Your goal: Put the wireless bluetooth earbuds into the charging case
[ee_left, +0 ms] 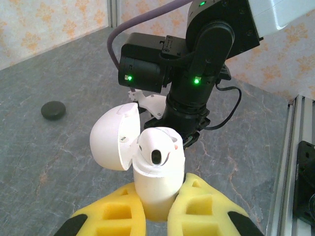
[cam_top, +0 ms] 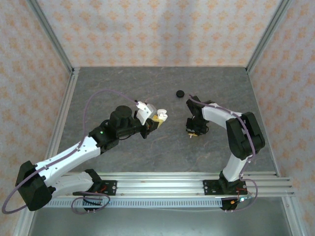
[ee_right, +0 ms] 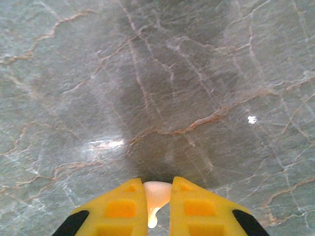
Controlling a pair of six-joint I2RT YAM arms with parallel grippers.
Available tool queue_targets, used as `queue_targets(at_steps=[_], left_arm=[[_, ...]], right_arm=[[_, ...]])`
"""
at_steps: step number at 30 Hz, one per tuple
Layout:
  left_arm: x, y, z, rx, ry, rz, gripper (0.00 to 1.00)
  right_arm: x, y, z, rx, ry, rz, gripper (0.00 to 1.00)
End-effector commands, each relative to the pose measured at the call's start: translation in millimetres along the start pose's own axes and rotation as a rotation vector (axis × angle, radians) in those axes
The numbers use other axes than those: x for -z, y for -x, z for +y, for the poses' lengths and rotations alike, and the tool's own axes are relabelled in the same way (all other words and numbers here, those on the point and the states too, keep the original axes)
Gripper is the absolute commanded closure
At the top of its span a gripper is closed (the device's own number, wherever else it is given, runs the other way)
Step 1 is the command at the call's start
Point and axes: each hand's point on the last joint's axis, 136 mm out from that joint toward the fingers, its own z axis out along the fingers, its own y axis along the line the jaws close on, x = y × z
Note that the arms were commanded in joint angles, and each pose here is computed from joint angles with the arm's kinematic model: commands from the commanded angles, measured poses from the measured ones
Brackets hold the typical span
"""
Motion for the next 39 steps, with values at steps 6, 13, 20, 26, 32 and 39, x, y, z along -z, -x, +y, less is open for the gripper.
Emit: queue_targets(at_steps=[6,13,20,26,32,39], left_arm=[[8,16,-4,-0.036,0.003,-0.045,1.0],[7,18,-4,-0.037,0.003,-0.049,1.0],[9,25,2,-0.026,0.042,-0.119,1.0],[12,30,4,-0.044,0.057,-0.14,1.0],[15,35,4,-0.046,0.061,-0.163,1.0],[21,37,3,-0.054,0.064,-0.172,1.0]], right_arm=[[58,18,20,0.013,0.117,-0.185,0.92],[112,23,37,0.024,0.271,-0.334,0.95],[175,21,49,0.061,0.409,-0.477,0.96],[210,15,63,0.082,0.521,-0.528,0.97],[241,6,87,0.163,0.571,-0.576,0.97],[294,-21,116,0.331,0.612,-0.715,0.98]])
